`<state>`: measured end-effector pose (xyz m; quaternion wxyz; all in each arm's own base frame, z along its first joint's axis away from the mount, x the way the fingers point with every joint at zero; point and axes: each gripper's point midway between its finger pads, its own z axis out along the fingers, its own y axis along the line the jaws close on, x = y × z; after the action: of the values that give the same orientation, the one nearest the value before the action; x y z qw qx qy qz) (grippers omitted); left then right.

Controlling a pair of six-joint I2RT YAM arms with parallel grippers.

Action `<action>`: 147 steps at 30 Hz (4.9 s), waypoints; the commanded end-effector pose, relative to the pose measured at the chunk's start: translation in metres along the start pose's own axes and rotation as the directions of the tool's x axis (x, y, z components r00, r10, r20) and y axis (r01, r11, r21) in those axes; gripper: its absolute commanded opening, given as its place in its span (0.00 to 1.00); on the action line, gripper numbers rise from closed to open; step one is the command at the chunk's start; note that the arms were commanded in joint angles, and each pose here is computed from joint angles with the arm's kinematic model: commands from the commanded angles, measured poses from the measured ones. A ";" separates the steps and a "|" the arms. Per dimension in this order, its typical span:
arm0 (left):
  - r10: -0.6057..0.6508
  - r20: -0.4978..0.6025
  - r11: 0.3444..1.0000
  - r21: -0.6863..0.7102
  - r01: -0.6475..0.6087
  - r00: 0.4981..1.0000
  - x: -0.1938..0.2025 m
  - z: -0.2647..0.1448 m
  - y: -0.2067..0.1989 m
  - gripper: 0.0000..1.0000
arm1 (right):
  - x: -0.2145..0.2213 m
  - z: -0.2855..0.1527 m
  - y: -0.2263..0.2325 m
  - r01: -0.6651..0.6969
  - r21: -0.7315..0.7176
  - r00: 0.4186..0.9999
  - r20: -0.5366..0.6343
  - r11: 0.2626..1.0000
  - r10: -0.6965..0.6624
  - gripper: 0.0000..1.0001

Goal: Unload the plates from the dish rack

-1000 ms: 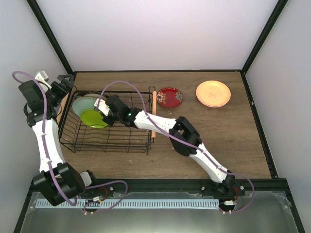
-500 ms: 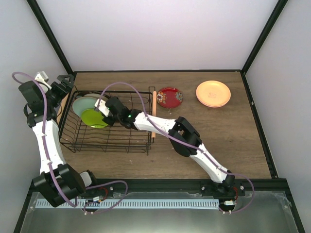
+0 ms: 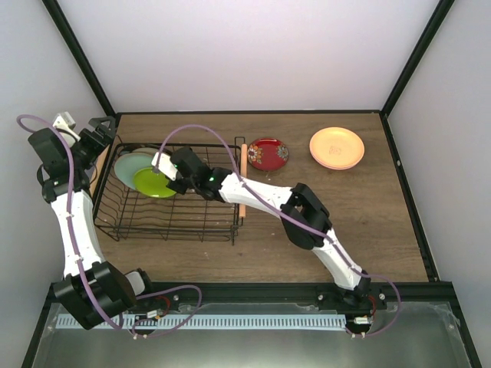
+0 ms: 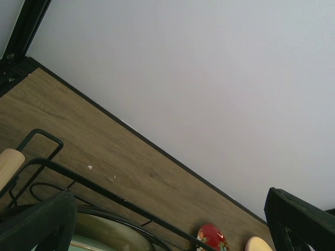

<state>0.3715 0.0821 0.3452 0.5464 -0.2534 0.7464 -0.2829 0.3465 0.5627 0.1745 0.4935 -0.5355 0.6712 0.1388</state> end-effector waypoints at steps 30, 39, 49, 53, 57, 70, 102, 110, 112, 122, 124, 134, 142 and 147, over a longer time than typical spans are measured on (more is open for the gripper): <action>0.018 0.074 0.997 0.074 -0.024 0.997 -0.025 -0.003 -0.024 1.00 | -0.102 -0.247 -0.187 -0.327 0.240 0.921 0.295 0.914 0.252 0.01; 0.022 0.077 0.997 0.078 -0.028 0.997 -0.023 -0.006 -0.027 1.00 | 0.067 -0.270 -0.345 -0.751 0.330 0.654 0.252 0.572 0.714 0.01; 0.028 0.077 0.997 0.066 -0.033 0.997 -0.021 -0.009 -0.026 1.00 | 0.200 -0.196 -0.342 -0.863 0.323 0.428 0.060 0.388 0.902 0.01; 0.027 0.072 0.997 0.063 -0.032 0.997 -0.019 -0.007 -0.023 1.00 | 0.231 -0.170 -0.335 -0.885 0.321 0.360 0.012 0.338 0.933 0.01; 0.025 0.065 0.998 0.060 -0.029 0.998 -0.019 -0.004 -0.021 1.00 | 0.258 -0.153 -0.326 -0.895 0.331 0.306 -0.035 0.300 0.951 0.01; 0.021 0.054 0.998 0.065 -0.025 0.998 -0.019 0.002 -0.018 1.00 | 0.311 -0.129 -0.280 -0.917 0.333 0.160 -0.194 0.218 0.968 0.01; 0.028 0.046 0.996 0.080 -0.032 0.999 -0.011 -0.009 -0.025 1.00 | 0.264 -0.192 -0.312 -0.862 0.454 0.216 -0.075 0.226 0.973 0.65; 0.030 0.056 0.996 0.085 -0.034 0.998 -0.014 -0.010 -0.029 1.00 | 0.137 -0.225 -0.341 -0.861 0.287 0.457 0.072 0.421 0.887 0.66; 0.024 0.055 0.997 0.078 -0.029 0.998 -0.014 -0.009 -0.026 1.00 | 0.053 -0.232 -0.335 -0.769 0.199 0.638 0.187 0.607 0.747 0.65; 0.001 0.055 0.999 0.054 -0.004 0.998 -0.012 -0.007 -0.019 1.00 | -0.117 -0.125 -0.110 -0.214 -0.040 0.939 0.267 0.976 0.217 0.57; 0.010 0.055 0.999 0.052 -0.013 0.998 -0.012 -0.008 -0.020 1.00 | -0.124 -0.108 -0.075 -0.164 -0.056 0.947 0.271 0.985 0.173 0.55; 0.013 0.052 0.999 0.049 -0.015 0.999 -0.008 -0.008 -0.016 1.00 | -0.083 -0.036 -0.013 -0.117 -0.060 0.973 0.193 0.991 0.126 0.53; 0.006 0.050 0.998 0.057 -0.008 0.999 -0.013 -0.001 -0.015 1.00 | -0.061 -0.009 -0.009 -0.138 -0.030 0.975 0.172 0.990 0.142 0.54; 0.003 0.045 0.998 0.055 -0.006 0.999 -0.012 0.002 -0.013 1.00 | -0.052 -0.001 -0.015 -0.149 -0.014 0.975 0.165 0.989 0.149 0.55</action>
<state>0.3744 0.0826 0.3533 0.5588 -0.2566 0.7314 -0.2950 0.3426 0.5854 0.2128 0.5112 -0.4895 0.6707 0.2220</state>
